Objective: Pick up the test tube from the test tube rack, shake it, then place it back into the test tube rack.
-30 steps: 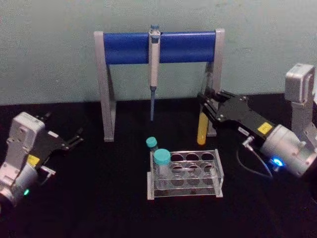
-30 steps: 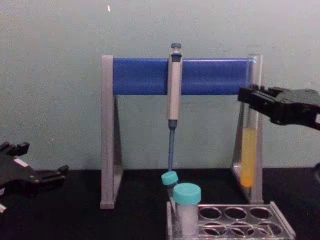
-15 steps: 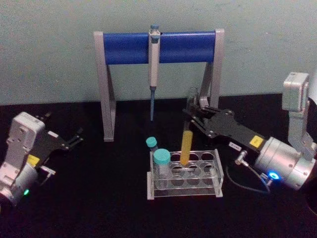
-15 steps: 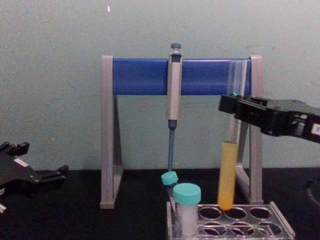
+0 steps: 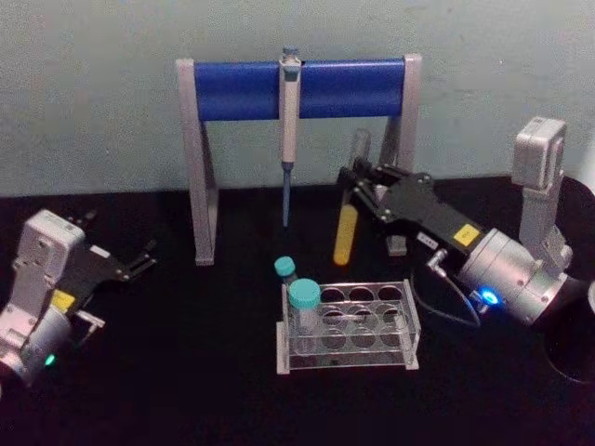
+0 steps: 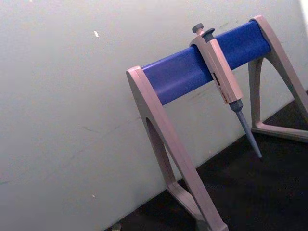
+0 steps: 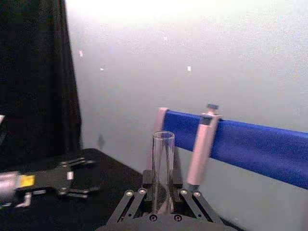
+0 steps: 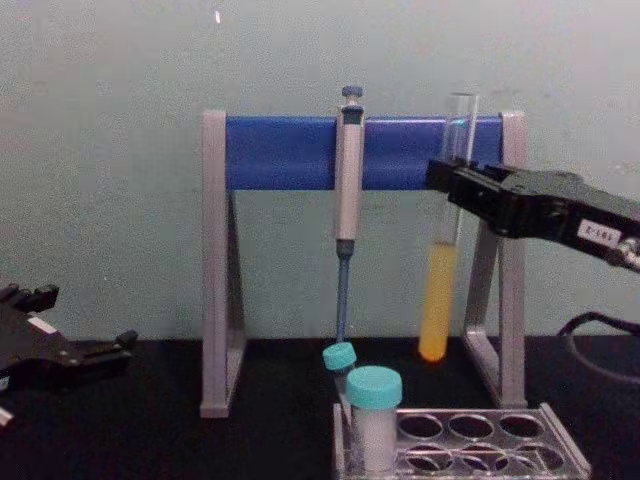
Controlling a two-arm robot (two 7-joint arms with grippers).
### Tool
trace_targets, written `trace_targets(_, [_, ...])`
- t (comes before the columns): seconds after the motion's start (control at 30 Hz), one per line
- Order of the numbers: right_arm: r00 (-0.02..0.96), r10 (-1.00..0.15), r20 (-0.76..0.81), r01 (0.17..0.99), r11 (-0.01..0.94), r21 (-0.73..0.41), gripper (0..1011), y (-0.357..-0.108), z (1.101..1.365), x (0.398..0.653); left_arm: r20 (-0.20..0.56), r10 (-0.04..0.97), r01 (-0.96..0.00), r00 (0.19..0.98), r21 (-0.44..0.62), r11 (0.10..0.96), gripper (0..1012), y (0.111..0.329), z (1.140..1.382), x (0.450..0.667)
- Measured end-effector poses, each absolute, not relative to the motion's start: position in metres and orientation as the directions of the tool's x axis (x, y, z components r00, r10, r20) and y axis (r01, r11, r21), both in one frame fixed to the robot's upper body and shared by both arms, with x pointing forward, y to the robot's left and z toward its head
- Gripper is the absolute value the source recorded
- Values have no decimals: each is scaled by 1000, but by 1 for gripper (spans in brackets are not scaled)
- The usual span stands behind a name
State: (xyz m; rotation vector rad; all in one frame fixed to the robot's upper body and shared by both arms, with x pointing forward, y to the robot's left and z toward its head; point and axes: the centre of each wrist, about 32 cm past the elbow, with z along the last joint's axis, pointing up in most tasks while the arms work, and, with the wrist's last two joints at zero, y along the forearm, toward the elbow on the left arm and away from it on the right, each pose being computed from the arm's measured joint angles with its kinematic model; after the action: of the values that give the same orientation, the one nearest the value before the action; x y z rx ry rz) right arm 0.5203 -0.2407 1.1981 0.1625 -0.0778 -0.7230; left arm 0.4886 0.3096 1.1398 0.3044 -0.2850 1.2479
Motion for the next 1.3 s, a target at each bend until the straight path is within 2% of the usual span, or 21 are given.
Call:
trace_targets(0.43, [688, -725, 30, 710, 681, 176, 228, -254, 1197, 524, 374, 880, -955, 292, 70, 287, 1001, 310, 1140, 489])
trace_targets(0.8, [667, -744, 45, 735, 667, 122, 229, -272, 1204, 499, 374, 880, -955, 292, 70, 287, 1001, 310, 1140, 489])
trace_targets(1.03, [718, -696, 27, 693, 717, 75, 229, -269, 1207, 480, 374, 880, -955, 292, 70, 287, 1001, 310, 1140, 489])
trace_targets(1.3, [782, -623, -12, 621, 777, 97, 229, -253, 1205, 484, 374, 880, -955, 292, 70, 287, 1001, 310, 1140, 489])
